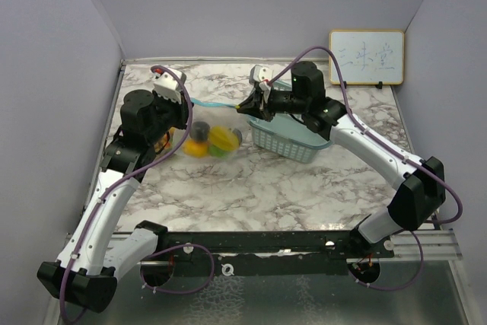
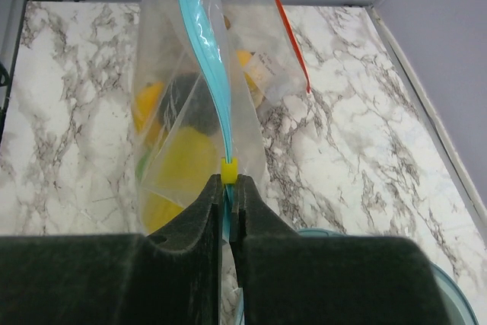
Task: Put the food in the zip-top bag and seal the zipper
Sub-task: Zip the zipper food storage bag, then place the zipper food storage bag at the center of the board.
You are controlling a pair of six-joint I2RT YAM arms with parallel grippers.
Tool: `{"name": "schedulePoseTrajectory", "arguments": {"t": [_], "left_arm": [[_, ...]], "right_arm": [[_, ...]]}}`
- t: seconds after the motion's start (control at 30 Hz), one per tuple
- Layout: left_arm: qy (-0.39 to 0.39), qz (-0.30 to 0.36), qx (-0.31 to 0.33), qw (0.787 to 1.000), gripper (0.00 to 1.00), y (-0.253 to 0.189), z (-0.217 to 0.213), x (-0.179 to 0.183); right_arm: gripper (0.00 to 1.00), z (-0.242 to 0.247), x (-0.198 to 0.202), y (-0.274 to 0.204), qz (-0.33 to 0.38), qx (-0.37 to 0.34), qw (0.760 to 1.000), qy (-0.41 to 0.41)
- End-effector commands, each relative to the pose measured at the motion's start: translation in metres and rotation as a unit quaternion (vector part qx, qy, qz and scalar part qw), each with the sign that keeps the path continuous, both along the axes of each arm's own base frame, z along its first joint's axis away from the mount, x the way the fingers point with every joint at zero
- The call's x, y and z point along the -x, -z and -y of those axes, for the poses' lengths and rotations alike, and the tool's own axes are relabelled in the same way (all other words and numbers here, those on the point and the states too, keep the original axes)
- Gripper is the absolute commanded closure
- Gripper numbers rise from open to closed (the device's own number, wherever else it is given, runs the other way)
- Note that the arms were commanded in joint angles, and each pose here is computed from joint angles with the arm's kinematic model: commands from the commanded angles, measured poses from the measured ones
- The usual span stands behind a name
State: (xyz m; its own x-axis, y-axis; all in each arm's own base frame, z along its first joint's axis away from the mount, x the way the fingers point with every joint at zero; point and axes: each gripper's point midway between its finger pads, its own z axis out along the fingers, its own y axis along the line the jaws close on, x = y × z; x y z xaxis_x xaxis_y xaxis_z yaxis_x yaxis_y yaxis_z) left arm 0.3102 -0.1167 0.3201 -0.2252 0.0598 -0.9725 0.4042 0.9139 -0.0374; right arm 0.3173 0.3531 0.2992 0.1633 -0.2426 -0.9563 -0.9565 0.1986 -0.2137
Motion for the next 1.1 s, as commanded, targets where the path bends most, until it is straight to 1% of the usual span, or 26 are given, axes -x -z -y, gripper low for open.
{"name": "schedulePoseTrajectory", "arguments": {"t": [0.0, 0.13, 0.23, 0.43, 0.67, 0.7, 0.77, 0.83, 0.87, 0.93, 0.97, 1.0, 1.03, 1.07], "left_arm": [[-0.179, 0.049, -0.049, 0.981, 1.0, -0.023, -0.071, -0.02], [-0.209, 0.056, -0.06, 0.974, 1.0, -0.028, -0.084, -0.021], [-0.222, 0.054, -0.059, 0.972, 1.0, -0.027, -0.088, -0.022], [-0.217, 0.049, -0.047, 0.974, 1.0, -0.024, -0.085, -0.024], [-0.204, 0.044, -0.034, 0.977, 1.0, -0.02, -0.079, -0.023], [-0.198, 0.046, -0.031, 0.979, 1.0, -0.019, -0.077, -0.023], [-0.19, 0.045, -0.025, 0.98, 1.0, -0.016, -0.073, -0.023], [-0.19, 0.036, -0.018, 0.981, 1.0, -0.011, -0.072, -0.023], [-0.192, 0.032, -0.014, 0.981, 1.0, -0.009, -0.071, -0.024], [-0.194, 0.026, -0.001, 0.981, 1.0, -0.003, -0.069, -0.025], [-0.19, 0.025, 0.006, 0.981, 1.0, -0.002, -0.067, -0.027], [-0.182, 0.026, 0.013, 0.983, 0.98, -0.001, -0.063, -0.028], [-0.171, 0.026, 0.02, 0.985, 0.88, -0.002, -0.058, -0.029], [-0.161, 0.026, 0.025, 0.986, 0.72, -0.003, -0.053, -0.031]], "right_arm": [[0.98, 0.041, -0.017, 0.015, -0.019, 0.038, 0.996, 0.083], [0.98, 0.053, -0.02, 0.028, -0.026, 0.055, 0.992, 0.114], [0.98, 0.068, -0.029, 0.039, -0.028, 0.073, 0.984, 0.161], [0.98, 0.09, -0.045, 0.052, -0.034, 0.093, 0.969, 0.226], [0.97, 0.098, -0.06, 0.056, -0.052, 0.099, 0.956, 0.272], [0.94, 0.097, -0.061, 0.054, -0.054, 0.097, 0.955, 0.276], [0.75, 0.097, -0.063, 0.05, -0.061, 0.092, 0.953, 0.282], [0.63, 0.098, -0.067, 0.047, -0.068, 0.086, 0.949, 0.297], [0.53, 0.098, -0.069, 0.045, -0.074, 0.083, 0.946, 0.304], [0.28, 0.096, -0.069, 0.044, -0.089, 0.078, 0.945, 0.306], [0.17, 0.093, -0.069, 0.04, -0.097, 0.07, 0.945, 0.305], [0.09, 0.092, -0.069, 0.037, -0.106, 0.06, 0.943, 0.308], [0.01, 0.09, -0.069, 0.033, -0.113, 0.049, 0.942, 0.312], [0.0, 0.089, -0.069, 0.028, -0.118, 0.039, 0.941, 0.316]]}}
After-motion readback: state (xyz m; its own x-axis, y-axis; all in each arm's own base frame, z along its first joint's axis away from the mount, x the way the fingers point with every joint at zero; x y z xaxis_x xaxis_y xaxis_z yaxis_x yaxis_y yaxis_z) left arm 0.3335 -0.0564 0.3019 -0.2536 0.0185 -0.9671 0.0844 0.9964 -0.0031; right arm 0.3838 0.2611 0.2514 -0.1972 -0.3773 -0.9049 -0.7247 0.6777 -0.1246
